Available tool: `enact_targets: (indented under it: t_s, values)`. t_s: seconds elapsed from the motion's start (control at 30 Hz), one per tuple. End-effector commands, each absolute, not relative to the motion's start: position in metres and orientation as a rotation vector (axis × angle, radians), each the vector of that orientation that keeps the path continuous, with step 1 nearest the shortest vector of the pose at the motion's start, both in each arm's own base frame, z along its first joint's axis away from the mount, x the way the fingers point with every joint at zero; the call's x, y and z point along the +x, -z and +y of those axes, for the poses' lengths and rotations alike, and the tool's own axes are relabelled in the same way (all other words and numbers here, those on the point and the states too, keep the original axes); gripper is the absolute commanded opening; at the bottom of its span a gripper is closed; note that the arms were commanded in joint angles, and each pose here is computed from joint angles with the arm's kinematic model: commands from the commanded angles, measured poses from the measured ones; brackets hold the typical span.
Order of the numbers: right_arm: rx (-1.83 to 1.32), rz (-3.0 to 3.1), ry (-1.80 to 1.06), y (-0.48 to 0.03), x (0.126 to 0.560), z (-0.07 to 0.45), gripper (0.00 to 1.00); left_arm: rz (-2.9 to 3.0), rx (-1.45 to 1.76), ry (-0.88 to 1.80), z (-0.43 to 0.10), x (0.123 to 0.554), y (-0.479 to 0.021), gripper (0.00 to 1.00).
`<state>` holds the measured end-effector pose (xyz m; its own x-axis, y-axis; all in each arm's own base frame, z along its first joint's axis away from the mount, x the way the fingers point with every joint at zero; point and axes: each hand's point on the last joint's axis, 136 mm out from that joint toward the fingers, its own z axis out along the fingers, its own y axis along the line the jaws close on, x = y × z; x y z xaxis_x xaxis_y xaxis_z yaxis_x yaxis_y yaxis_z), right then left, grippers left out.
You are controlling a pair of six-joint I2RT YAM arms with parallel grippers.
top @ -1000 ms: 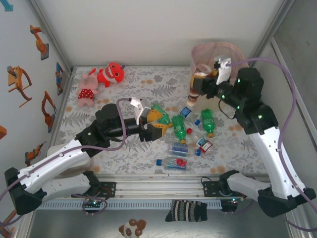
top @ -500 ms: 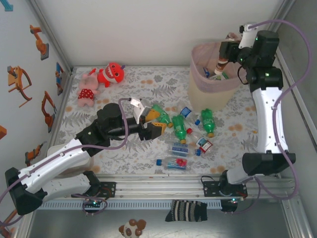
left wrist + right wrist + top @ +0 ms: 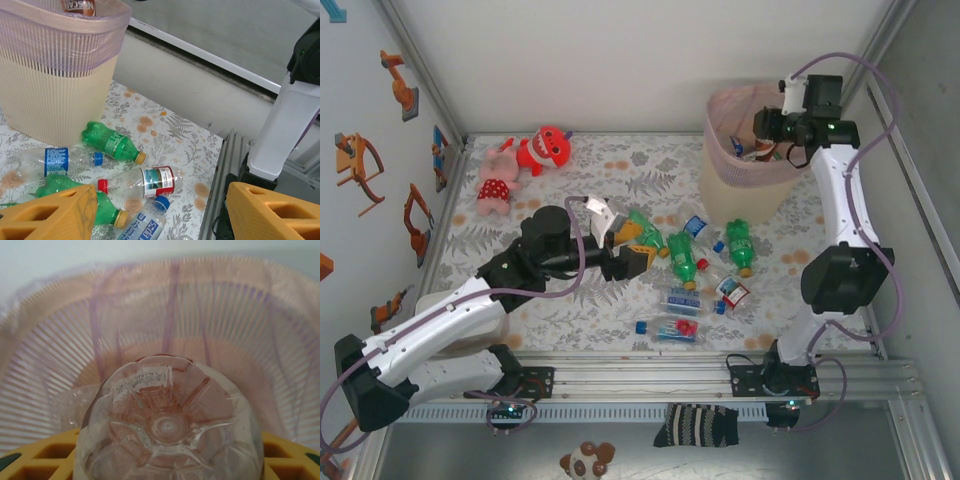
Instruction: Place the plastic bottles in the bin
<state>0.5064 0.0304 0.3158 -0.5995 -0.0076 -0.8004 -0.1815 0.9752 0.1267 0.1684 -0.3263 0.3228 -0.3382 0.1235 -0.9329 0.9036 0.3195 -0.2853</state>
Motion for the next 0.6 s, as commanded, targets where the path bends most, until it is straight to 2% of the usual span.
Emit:
enact_targets:
  t_s: [0.0,0.13,0.27,0.37,0.57]
  values:
    - [-0.151,2.26,-0.243,-0.294,0.507,0.029,0.54,1.696,0.958,1.109,-0.323,0.165,-0.324,0.68]
    - [-0.139,2.336,-0.229,-0.266,0.509,0.025,0.56,1.705,0.949,1.093,-0.32,0.165,-0.322,0.68]
    - [-0.135,2.357,-0.232,-0.259,0.508,0.025,0.64,1.712,0.945,1.074,-0.318,0.168,-0.32,0.68]
    - [-0.133,2.336,-0.232,-0.27,0.506,0.026,0.72,1.712,0.945,1.068,-0.317,0.169,-0.32,0.69]
    - [-0.138,2.272,-0.219,-0.303,0.495,0.025,0.76,1.712,0.951,1.064,-0.319,0.172,-0.321,0.69]
